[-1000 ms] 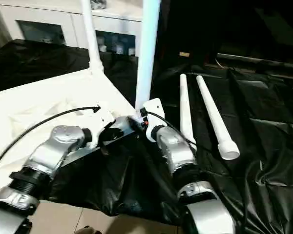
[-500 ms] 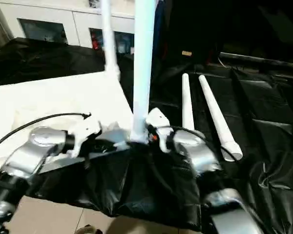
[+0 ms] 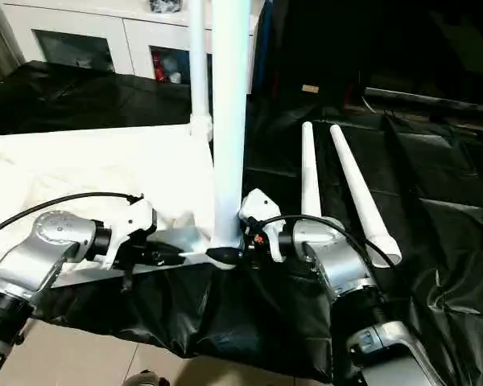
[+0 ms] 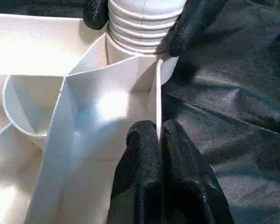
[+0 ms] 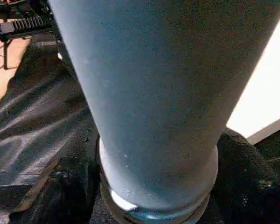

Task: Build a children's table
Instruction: Rotate leg to tighten

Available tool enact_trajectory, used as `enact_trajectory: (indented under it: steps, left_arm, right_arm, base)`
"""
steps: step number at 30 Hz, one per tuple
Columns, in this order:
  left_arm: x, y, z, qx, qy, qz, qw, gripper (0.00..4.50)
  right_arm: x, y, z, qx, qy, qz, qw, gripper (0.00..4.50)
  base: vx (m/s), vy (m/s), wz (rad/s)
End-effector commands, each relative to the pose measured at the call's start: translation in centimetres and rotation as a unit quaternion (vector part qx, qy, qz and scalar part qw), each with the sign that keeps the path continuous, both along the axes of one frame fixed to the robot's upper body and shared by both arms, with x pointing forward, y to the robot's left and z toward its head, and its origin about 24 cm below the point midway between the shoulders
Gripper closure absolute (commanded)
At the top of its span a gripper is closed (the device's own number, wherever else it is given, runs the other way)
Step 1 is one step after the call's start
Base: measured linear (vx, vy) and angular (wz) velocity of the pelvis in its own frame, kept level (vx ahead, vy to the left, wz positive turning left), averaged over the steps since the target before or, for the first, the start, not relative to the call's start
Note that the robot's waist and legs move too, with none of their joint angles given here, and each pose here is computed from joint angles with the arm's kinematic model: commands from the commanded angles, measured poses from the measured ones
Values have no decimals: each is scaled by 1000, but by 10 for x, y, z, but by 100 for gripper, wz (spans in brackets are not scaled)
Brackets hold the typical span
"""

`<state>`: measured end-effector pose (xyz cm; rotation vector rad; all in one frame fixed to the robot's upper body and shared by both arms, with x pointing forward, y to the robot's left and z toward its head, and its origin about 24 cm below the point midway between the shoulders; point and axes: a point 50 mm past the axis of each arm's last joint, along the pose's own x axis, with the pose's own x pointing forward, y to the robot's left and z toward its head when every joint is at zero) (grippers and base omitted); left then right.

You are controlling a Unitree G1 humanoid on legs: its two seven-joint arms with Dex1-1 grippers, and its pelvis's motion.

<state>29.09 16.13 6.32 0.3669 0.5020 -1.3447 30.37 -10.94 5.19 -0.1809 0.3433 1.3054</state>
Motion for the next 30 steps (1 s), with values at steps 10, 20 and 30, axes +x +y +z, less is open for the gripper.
enact_trajectory:
  steps: [10, 20, 30]
  left_arm:
    - [16, -19, 10, -20, -48, 49, 997, 450]
    - [48, -66, 9, -23, -109, 226, 968, 450]
    - [37, -74, 10, -42, -121, 141, 982, 450]
  right_arm:
    - [-1, 23, -11, 31, 15, -47, 998, 176]
    - [32, 61, -26, 29, 10, -340, 940, 177]
    - [38, 65, -15, 57, -14, -311, 949, 87]
  base:
    - [0, 0, 0]
    - [0, 0, 0]
    - [0, 0, 0]
